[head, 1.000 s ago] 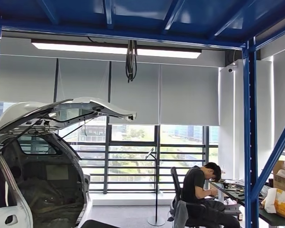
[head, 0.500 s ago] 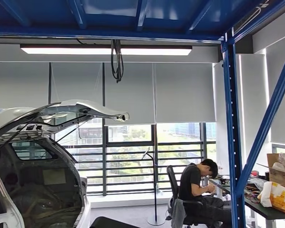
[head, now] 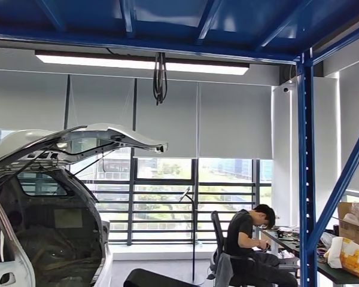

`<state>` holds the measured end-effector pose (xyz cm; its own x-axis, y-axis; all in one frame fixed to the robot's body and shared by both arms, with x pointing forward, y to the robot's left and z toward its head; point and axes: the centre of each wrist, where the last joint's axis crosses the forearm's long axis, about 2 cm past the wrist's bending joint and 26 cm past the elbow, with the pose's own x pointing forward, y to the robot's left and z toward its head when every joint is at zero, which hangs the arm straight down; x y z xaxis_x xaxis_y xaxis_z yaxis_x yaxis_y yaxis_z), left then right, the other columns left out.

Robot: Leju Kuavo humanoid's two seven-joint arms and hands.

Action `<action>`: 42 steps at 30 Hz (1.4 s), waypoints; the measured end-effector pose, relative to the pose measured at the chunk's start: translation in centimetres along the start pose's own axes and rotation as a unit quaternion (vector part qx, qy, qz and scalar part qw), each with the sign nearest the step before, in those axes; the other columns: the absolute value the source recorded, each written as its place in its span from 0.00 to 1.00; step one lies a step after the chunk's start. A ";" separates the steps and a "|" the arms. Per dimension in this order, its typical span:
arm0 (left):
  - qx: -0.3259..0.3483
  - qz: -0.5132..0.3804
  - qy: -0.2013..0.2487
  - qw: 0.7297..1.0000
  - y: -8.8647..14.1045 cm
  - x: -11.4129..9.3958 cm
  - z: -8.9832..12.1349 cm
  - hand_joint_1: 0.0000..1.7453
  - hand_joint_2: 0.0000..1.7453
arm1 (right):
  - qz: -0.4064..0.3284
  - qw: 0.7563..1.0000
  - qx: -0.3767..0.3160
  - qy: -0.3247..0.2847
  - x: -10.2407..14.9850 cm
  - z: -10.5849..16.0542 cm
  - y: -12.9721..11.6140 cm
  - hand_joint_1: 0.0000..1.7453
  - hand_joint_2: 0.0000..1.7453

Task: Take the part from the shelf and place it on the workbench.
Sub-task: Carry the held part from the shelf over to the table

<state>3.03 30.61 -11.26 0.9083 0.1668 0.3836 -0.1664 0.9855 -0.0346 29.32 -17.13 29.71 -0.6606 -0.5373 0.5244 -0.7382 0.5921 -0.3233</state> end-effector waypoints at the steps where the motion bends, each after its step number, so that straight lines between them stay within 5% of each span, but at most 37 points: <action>1: 0.000 -0.001 0.000 1.000 0.0 0.0 0.0 0.00 1.00 | -0.001 1.000 0.000 0.000 0.0 0.1 0.0 1.00 1.00; 42: 0.015 -0.028 0.007 0.999 2.2 0.1 0.1 0.00 1.00 | -0.010 0.999 -0.006 -0.052 2.1 1.3 -0.5 1.00 1.00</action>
<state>2.68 32.76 -11.19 0.9220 0.1126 0.3705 -0.1266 0.9919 0.0135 28.10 -19.34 29.93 -0.6562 -0.6084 0.4464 -0.7506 0.5871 -0.3033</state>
